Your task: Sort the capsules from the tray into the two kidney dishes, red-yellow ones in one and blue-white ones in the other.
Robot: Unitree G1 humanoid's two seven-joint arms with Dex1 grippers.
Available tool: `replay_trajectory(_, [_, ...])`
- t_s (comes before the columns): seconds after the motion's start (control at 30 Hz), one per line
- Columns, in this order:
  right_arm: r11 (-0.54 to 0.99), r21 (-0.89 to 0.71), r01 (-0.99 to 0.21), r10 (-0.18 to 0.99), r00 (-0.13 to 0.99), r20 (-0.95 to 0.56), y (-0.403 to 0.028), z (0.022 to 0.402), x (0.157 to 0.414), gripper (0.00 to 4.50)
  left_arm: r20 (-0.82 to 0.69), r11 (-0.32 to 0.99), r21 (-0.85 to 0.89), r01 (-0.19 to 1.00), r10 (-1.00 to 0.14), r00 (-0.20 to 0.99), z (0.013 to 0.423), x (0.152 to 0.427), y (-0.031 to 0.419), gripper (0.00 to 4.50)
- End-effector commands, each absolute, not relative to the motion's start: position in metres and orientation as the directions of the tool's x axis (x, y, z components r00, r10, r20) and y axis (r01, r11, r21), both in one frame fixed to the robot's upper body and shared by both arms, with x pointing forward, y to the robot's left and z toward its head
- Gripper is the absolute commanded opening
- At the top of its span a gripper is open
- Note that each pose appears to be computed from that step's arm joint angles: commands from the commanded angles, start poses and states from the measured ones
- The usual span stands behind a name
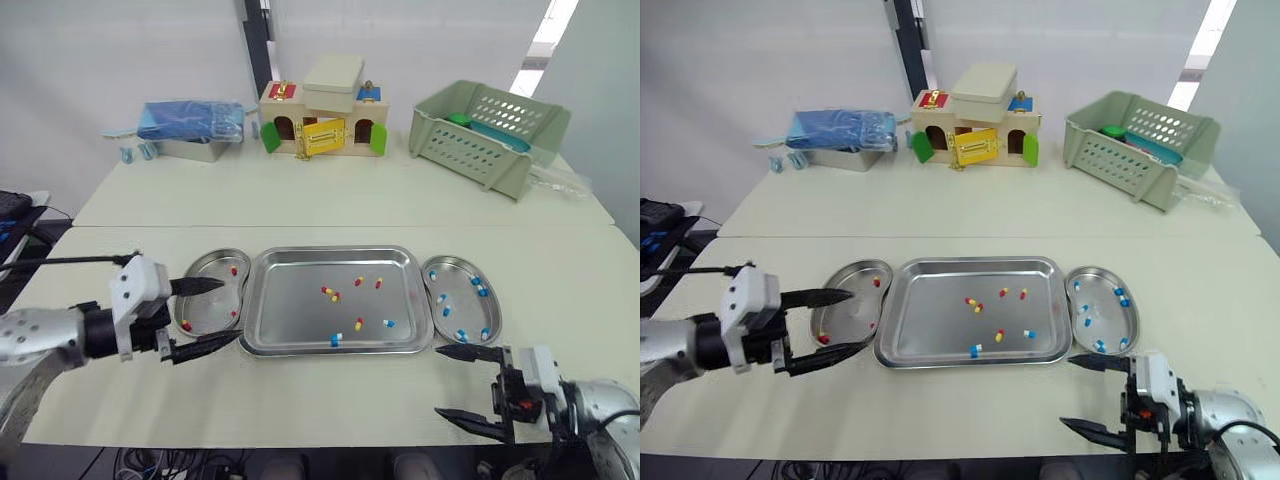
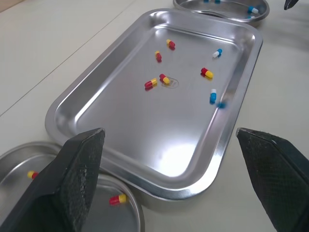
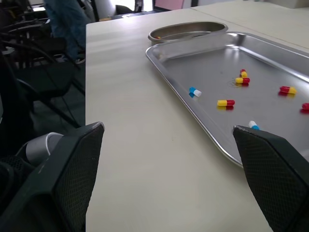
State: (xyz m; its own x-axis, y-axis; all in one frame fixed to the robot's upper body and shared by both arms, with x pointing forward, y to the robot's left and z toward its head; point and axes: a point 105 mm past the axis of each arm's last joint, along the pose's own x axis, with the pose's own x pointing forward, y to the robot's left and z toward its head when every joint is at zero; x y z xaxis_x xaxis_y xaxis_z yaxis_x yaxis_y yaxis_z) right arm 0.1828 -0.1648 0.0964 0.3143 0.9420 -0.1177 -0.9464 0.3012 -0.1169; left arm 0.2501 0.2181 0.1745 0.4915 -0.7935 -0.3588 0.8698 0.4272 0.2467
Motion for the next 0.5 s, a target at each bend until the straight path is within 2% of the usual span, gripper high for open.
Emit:
replay_trajectory(0.03, [0.347,-0.166,-0.923,0.932,0.359,-0.048,-0.162,0.110,0.172,4.47,-0.418,0.341,0.258,0.904,-0.804,0.422,0.173,0.257,0.216,4.50])
replay_trajectory(0.2, [0.394,-0.130,-0.910,0.915,0.402,-0.034,-0.156,0.096,0.155,4.47,-0.431,0.232,0.277,0.932,-0.837,0.337,0.175,0.281,0.200,4.50])
replay_trajectory(0.5, [0.528,-0.137,-0.838,0.849,0.519,0.100,-0.151,0.098,0.160,4.47,-0.470,0.070,0.261,0.963,-0.862,0.190,0.163,0.313,0.163,4.50])
